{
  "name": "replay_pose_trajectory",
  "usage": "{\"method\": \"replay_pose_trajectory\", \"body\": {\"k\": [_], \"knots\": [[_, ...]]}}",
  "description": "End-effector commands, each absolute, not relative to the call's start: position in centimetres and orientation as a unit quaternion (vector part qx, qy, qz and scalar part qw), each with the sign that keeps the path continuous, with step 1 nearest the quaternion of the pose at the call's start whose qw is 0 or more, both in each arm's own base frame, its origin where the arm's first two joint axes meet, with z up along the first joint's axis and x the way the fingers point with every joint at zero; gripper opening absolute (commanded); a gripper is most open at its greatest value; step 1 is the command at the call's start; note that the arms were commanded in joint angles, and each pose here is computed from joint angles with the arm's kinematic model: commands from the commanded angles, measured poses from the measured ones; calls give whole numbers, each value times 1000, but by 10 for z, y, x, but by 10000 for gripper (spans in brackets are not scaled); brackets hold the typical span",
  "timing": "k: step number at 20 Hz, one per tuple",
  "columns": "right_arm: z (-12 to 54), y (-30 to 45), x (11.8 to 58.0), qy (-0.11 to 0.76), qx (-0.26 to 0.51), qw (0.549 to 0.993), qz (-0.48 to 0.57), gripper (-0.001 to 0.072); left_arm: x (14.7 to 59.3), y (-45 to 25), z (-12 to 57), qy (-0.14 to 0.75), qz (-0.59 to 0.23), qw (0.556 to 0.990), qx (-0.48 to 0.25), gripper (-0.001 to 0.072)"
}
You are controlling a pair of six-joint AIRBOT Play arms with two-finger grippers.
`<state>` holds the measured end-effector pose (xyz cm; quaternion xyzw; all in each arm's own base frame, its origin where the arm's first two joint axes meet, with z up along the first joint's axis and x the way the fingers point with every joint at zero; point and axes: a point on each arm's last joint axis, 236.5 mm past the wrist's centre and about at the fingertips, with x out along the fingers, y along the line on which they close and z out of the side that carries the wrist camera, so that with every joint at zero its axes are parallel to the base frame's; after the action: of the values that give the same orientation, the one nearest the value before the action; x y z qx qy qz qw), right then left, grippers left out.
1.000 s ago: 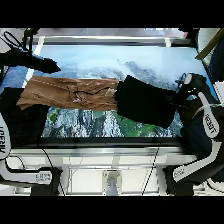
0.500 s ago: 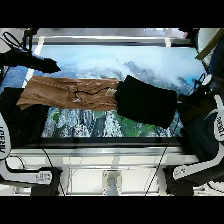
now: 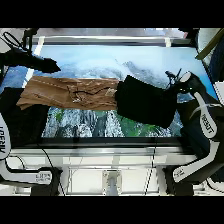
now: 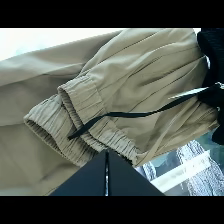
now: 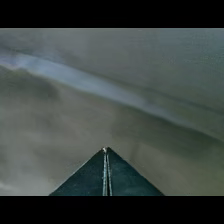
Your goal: Fold the clothes and pants, and hang the long-sleeved shirts on hangers.
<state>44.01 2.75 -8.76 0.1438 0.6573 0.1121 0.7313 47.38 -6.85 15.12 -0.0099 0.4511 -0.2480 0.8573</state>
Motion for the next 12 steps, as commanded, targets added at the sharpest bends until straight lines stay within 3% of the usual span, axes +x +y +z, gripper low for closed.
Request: {"method": "replay_pose_trajectory", "body": {"k": [1, 12], "knots": [[-115, 33, 434, 682, 148, 709, 99, 26, 474, -69, 151, 451, -248, 857, -10, 12], [-125, -116, 380, 727, 178, 654, -111, 26, 474, -69, 151, 452, -246, 857, -13, 12]]}}
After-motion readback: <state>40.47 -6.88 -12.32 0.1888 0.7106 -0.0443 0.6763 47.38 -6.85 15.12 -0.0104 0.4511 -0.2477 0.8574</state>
